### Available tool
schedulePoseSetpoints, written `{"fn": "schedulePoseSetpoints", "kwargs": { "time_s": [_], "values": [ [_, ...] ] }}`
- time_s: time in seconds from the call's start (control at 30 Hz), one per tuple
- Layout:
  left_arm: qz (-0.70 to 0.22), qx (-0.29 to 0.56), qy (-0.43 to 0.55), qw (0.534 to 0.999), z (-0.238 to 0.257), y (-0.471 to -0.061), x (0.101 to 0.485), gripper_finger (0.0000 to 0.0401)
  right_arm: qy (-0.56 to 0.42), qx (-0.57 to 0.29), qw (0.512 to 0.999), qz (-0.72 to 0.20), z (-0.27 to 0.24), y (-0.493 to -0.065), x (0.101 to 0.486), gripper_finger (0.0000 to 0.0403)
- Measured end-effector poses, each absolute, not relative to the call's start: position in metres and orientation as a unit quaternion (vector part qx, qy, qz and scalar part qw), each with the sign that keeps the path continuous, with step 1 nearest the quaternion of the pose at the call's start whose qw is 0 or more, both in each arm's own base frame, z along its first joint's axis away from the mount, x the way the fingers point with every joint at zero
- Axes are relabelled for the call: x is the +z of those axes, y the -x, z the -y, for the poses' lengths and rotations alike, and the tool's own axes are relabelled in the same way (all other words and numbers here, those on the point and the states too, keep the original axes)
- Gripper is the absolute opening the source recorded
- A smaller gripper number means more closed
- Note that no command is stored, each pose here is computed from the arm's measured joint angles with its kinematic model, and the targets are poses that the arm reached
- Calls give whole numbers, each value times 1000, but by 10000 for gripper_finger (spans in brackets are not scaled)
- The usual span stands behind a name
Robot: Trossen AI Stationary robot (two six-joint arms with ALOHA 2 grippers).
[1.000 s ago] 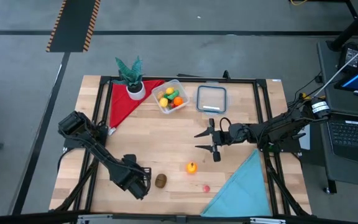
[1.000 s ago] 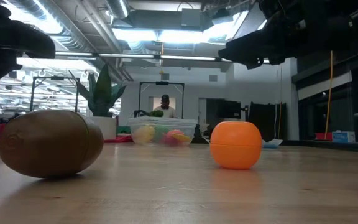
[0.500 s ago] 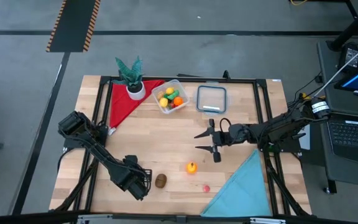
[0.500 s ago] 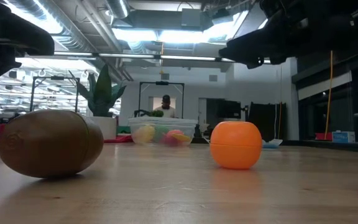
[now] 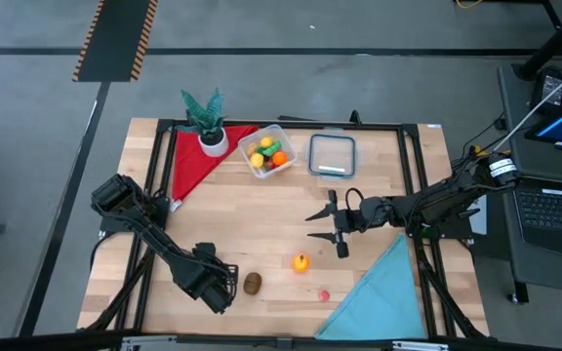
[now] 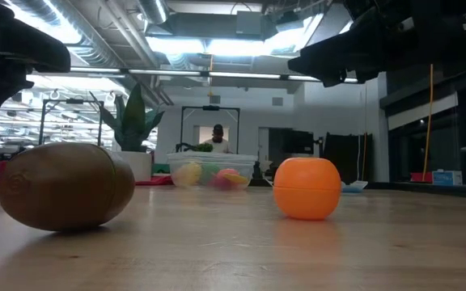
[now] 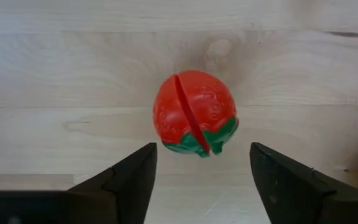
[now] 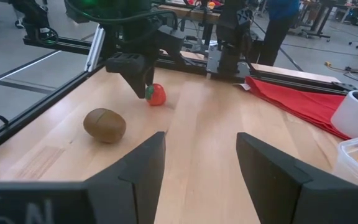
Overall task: Pick and placing Produce into tupperware
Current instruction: Put the strawberry into the transparent bin
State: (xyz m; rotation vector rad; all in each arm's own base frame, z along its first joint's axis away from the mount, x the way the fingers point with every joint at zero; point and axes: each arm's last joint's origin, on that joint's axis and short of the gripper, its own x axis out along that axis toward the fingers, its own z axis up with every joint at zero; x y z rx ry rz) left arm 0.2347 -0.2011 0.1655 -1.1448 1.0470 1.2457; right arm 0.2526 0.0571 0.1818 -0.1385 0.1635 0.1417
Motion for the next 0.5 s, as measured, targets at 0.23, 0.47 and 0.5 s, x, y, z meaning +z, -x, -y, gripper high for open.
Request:
{"fn": "schedulePoseSetpoints", "kwargs": {
  "time_s": [0.23,0.47,0.5],
  "values": [
    [-439,525,482,547,201,-235,166,291,69,71,991,-84,-57,-253,181,200],
    [-421,528,485,556,198,-237,166,293,68,71,992,-85,-57,-253,181,200],
    [-409,528,486,564,197,-239,166,292,67,71,992,-85,-57,-253,181,200]
  ]
}}
